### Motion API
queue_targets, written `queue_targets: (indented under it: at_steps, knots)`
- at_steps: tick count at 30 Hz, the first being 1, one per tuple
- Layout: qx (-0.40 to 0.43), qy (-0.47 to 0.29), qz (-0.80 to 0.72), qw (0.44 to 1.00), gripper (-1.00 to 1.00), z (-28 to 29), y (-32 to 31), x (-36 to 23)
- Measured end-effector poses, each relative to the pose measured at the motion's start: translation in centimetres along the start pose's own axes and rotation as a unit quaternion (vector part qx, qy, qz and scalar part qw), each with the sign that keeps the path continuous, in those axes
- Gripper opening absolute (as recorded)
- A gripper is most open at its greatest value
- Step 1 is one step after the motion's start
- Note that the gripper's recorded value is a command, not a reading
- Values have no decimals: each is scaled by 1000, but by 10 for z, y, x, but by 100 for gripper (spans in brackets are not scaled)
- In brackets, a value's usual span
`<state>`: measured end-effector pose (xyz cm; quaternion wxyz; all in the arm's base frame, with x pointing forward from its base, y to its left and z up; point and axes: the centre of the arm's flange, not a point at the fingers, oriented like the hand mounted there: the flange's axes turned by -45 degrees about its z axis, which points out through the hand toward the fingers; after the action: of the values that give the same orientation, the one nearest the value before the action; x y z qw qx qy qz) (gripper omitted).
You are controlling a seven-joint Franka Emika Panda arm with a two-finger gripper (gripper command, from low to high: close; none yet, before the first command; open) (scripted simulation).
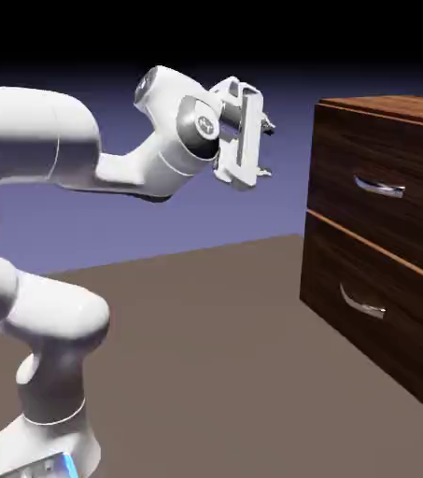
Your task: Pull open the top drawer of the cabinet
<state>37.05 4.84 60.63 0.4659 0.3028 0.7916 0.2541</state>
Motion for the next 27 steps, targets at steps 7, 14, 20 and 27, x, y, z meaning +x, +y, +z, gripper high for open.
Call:
queue_targets:
  at_steps: [7, 14, 20, 27]
  knots:
    - [-18, -41, -219, 975, 0, 10, -3, -20]
    - [-14, -87, -417, 905, 0, 38, -10, -36]
    - [7, -124, -566, 815, 0, 75, -19, -42]
    - [46, -157, -716, 679, 0, 130, -28, -35]
